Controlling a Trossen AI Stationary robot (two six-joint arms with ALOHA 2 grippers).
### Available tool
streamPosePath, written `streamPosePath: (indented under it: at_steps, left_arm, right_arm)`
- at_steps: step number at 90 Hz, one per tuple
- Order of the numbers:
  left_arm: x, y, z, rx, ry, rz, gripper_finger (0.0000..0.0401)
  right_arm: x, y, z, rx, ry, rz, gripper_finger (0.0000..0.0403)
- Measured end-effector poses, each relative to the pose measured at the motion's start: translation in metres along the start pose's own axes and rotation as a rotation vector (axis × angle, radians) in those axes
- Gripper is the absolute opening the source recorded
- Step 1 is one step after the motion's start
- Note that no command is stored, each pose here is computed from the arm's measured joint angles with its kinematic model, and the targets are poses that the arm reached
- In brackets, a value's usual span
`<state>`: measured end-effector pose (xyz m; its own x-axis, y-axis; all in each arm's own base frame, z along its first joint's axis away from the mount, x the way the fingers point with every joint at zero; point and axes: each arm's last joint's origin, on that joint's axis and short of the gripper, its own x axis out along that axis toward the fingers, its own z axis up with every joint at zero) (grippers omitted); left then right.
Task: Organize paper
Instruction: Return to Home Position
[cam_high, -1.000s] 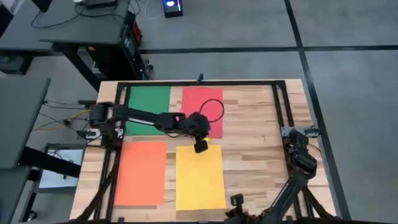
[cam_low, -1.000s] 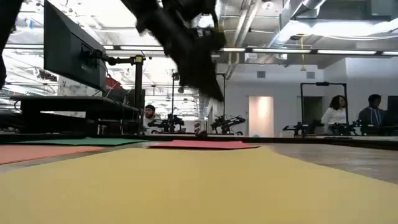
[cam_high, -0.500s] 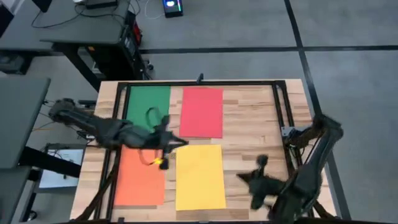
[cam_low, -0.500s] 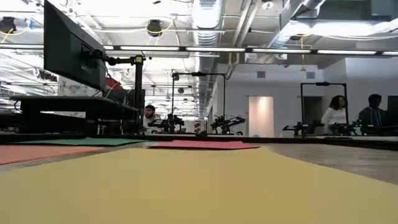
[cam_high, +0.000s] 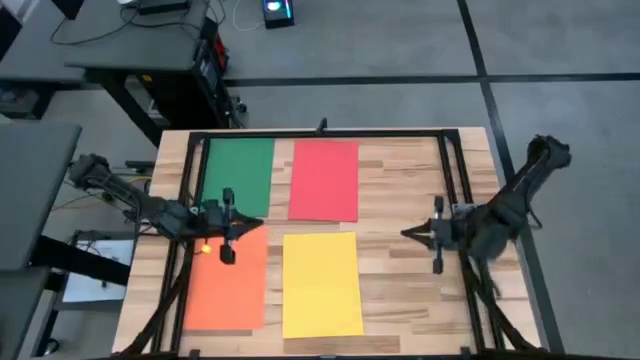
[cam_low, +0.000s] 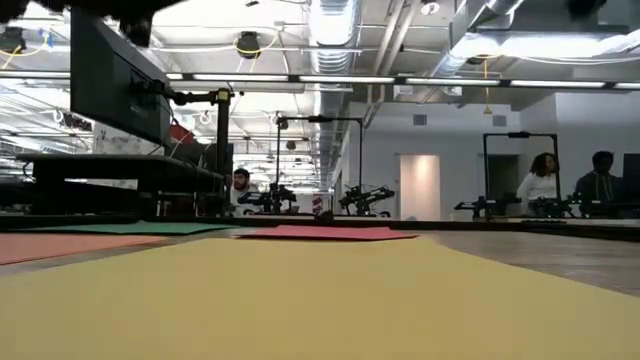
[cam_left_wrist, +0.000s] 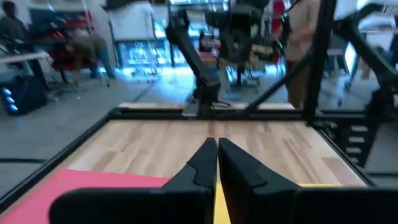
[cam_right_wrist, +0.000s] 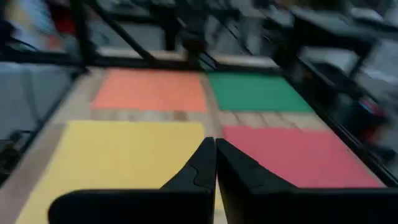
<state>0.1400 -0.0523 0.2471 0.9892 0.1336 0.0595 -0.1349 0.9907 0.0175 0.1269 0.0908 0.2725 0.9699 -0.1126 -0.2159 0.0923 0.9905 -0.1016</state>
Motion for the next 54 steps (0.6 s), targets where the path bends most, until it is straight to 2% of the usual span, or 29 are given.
streamPosePath:
  at_steps: [9,19,33,54]
  left_arm:
    - [-0.006,0.012,-0.015,0.023,-0.047,0.029,0.0000]
    - [-0.008,0.026,-0.027,0.043,-0.070,0.029,0.0000]
    - [-0.003,0.050,-0.037,0.096,-0.045,0.097,0.0000]
    - [-0.001,0.082,-0.040,0.103,-0.021,0.087,0.0000]
  right_arm:
    - [-0.002,-0.020,-0.014,-0.057,-0.163,0.072,0.0000]
    - [-0.006,-0.045,-0.028,-0.107,-0.270,0.019,0.0000]
    - [-0.015,-0.072,-0.046,-0.111,-0.307,-0.059,0.0000]
    - [-0.026,-0.095,-0.066,-0.020,-0.247,-0.166,0.0000]
